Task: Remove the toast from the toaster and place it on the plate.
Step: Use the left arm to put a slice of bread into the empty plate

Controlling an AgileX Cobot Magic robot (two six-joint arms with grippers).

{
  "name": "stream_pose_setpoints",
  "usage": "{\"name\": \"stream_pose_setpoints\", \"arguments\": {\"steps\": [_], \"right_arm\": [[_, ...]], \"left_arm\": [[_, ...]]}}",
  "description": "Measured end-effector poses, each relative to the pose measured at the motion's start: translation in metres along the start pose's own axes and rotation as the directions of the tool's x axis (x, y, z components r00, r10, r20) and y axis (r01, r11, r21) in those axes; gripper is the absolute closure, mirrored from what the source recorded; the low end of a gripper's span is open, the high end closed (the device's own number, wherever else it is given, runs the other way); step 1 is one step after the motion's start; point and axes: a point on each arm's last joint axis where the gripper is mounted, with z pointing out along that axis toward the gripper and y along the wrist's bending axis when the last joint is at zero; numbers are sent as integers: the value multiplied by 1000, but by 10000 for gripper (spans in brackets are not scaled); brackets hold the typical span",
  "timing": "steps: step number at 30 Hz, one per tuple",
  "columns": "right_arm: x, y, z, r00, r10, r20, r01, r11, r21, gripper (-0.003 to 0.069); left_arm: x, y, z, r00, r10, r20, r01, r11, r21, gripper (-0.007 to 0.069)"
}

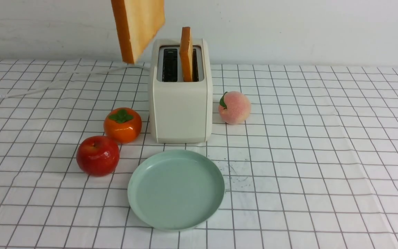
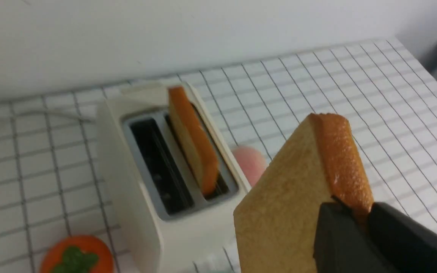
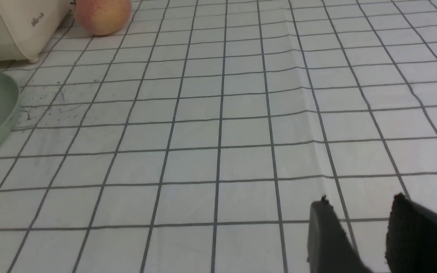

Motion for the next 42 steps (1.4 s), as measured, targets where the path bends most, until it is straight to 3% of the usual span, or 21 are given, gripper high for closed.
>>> {"name": "stream_pose_setpoints", "arguments": {"steps": [4, 8, 11, 16, 22, 27, 30, 36, 42], "right_arm": [[0, 0, 0, 1000, 0, 0, 0, 1000, 0, 419], [0, 0, 0, 1000, 0, 0, 0, 1000, 0, 419], [0, 0, 0, 1000, 0, 0, 0, 1000, 0, 419], [0, 0, 0, 1000, 0, 0, 0, 1000, 0, 419], [0, 0, 0, 1000, 0, 0, 0, 1000, 0, 419], [0, 0, 0, 1000, 0, 0, 0, 1000, 0, 419], [0, 0, 0, 1000, 0, 0, 0, 1000, 0, 419], [0, 0, 0, 1000, 0, 0, 0, 1000, 0, 419], [0, 0, 0, 1000, 0, 0, 0, 1000, 0, 419]], "left_arm": [[44, -2, 4, 992, -50, -118, 60, 995, 85, 554], [102, 7, 20, 977, -112, -179, 133, 985, 110, 554], [142, 16, 37, 972, -168, -163, 187, 976, 110, 554], [175, 29, 67, 968, -212, -135, 229, 966, 117, 554], [193, 31, 103, 959, -220, -177, 256, 943, 213, 555], [194, 37, 104, 961, -209, -181, 250, 938, 242, 555], [194, 55, 96, 937, -267, -223, 321, 911, 260, 555], [200, 100, 80, 895, -386, -225, 432, 877, 212, 555], [207, 89, 95, 889, -374, -262, 439, 859, 263, 555]]}}
